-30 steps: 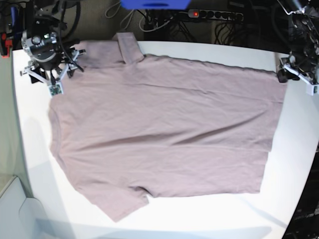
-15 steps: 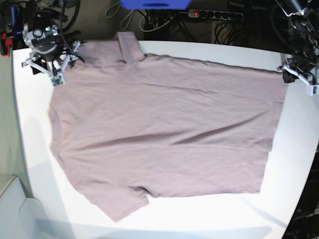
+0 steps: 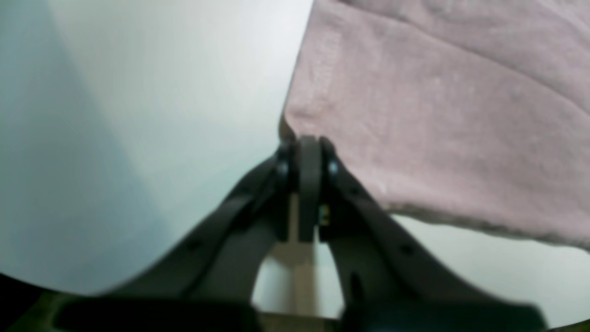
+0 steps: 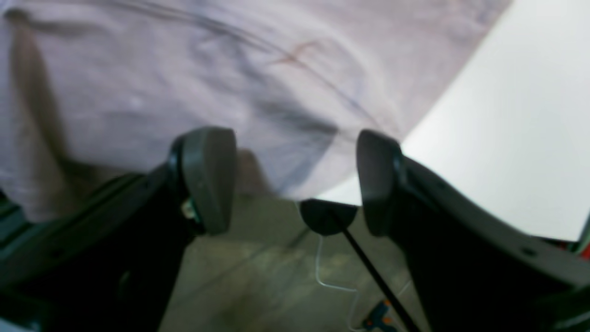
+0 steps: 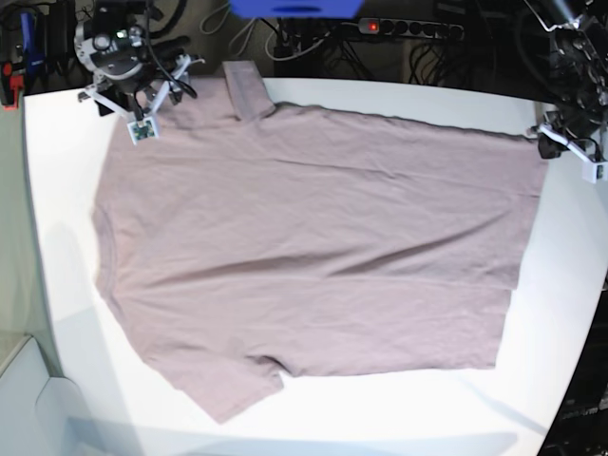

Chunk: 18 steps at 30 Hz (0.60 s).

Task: Layout the t-shirt on the table in an organized manner, then fold the t-shirt properly
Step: 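Grasp the shirt's collar-side corners with both grippers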

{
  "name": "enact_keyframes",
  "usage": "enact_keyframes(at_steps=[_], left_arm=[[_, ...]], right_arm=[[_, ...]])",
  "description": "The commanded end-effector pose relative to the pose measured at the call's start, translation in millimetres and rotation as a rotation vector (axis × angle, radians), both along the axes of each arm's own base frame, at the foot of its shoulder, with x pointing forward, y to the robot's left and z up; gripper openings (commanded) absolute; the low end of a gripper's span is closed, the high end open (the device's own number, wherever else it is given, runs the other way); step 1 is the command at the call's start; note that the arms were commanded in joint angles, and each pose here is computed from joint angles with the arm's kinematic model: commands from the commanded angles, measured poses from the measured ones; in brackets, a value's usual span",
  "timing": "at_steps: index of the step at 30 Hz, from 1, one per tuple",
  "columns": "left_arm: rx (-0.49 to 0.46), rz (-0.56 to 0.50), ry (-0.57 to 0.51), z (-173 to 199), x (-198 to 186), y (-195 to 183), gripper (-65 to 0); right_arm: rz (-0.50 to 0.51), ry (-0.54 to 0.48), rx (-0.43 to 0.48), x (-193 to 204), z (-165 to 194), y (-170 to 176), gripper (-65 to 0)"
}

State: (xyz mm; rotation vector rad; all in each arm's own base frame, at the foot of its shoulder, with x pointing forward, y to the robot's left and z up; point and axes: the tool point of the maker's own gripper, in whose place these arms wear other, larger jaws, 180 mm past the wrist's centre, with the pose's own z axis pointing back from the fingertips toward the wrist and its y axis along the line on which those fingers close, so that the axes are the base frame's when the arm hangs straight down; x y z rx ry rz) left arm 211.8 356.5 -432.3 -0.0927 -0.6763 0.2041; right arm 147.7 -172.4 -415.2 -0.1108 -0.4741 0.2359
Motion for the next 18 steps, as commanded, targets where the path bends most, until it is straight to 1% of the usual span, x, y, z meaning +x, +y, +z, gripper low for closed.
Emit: enact_keyframes(at_steps=[1,5,11,15,18], left_arm=[[0.02,-0.01,0.047,-3,-7,4,-64.9],[0.021,-0.011,0.046,-3,-7,4,-64.9],[0.023,-0.012,0.044,-2,-6,4,-64.9],[0.023,-0.012,0.044,-2,-6,4,-64.9],[0.024,-0.012,0.043,-2,-6,4,-64.9]], right_arm=[[-0.002,-0.024,0.0,3,5,0,-23.9],[0.01,-0.019,0.01,3,3,5,-23.9],[0.007,0.044,0.029,-8,-18,8,-24.0],[0.007,0.046,0.03,-8,-19,8,-24.5],[0.007,0.043,0.03,-7,-19,8,-30.8]])
